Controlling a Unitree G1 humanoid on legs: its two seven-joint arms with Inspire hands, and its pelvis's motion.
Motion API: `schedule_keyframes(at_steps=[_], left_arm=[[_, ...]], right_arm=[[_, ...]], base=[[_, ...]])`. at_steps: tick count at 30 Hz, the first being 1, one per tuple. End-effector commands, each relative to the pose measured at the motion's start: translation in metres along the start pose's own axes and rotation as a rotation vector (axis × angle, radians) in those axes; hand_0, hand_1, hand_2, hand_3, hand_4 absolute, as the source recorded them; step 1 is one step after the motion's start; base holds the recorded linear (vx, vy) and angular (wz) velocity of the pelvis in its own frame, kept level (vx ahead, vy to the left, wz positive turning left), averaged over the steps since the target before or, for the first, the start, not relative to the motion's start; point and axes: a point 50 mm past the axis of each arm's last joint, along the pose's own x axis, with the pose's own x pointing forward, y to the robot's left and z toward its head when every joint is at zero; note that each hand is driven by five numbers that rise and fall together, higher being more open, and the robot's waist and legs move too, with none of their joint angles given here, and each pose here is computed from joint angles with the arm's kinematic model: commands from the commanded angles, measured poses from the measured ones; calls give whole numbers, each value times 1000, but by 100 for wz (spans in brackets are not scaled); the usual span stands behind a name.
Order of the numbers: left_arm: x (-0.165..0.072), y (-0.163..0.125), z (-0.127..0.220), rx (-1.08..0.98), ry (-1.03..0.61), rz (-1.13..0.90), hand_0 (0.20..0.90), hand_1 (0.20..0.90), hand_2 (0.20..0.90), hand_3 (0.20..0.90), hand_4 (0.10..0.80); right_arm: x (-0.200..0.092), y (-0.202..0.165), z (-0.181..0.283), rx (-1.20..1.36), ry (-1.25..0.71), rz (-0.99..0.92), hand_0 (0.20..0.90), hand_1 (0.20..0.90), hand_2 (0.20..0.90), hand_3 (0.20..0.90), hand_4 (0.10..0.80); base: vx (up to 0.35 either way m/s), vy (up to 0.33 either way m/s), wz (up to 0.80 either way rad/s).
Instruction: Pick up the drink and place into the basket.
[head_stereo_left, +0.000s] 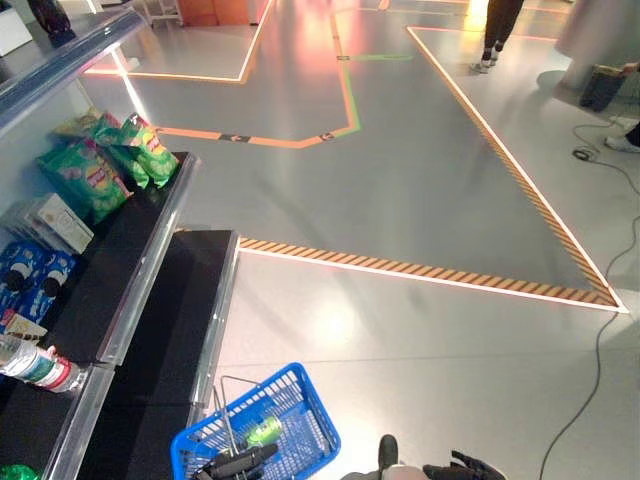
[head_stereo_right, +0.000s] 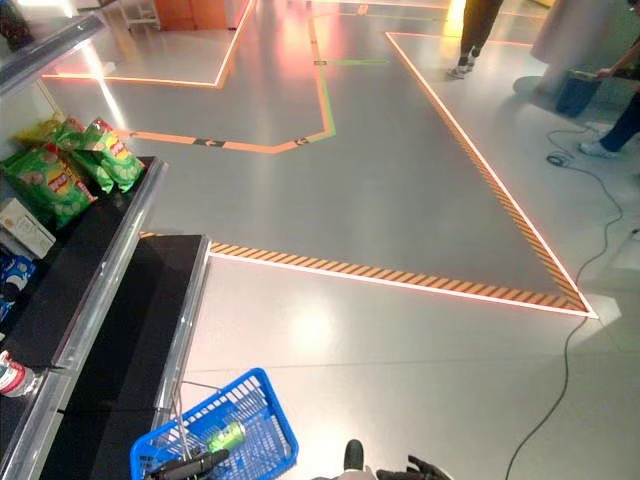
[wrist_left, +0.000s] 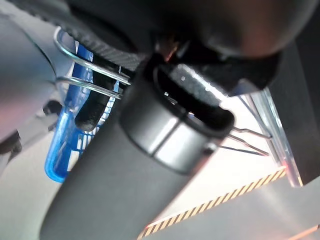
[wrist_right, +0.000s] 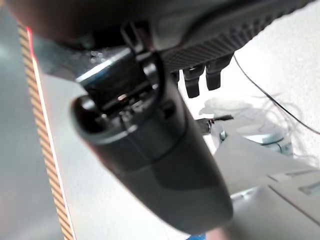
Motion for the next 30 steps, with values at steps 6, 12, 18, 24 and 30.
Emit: schedule_keyframes(at_steps=[6, 12, 18, 24, 30], left_arm=[[-1, -7, 33, 68, -154, -117, 300, 300, 300, 200, 100], [1, -14, 25, 52, -154, -146, 300, 300, 300, 200, 100], [4, -20, 31, 95, -139, -182, 300, 300, 300, 200, 100], [5, -23, 35, 61, -169, -174, 300, 300, 300, 200, 100], [1, -13, 44, 51, -186, -137, 300, 300, 300, 200, 100]], right_arm=[[2, 2, 13, -15, -43, 12, 900, 900, 900, 900, 800], [2, -5, 21, -41, -58, -11, 900, 900, 900, 900, 800], [1, -14, 20, 5, -42, -75, 900, 900, 900, 900, 800], [0, -10, 11, -8, -32, -89, 900, 900, 900, 900, 800], [5, 6, 25, -48, -51, -32, 900, 900, 900, 900, 800]], base=[[263, -285, 39], [111, -133, 14], [183, 88, 43], [151, 92, 84], [159, 126, 50]])
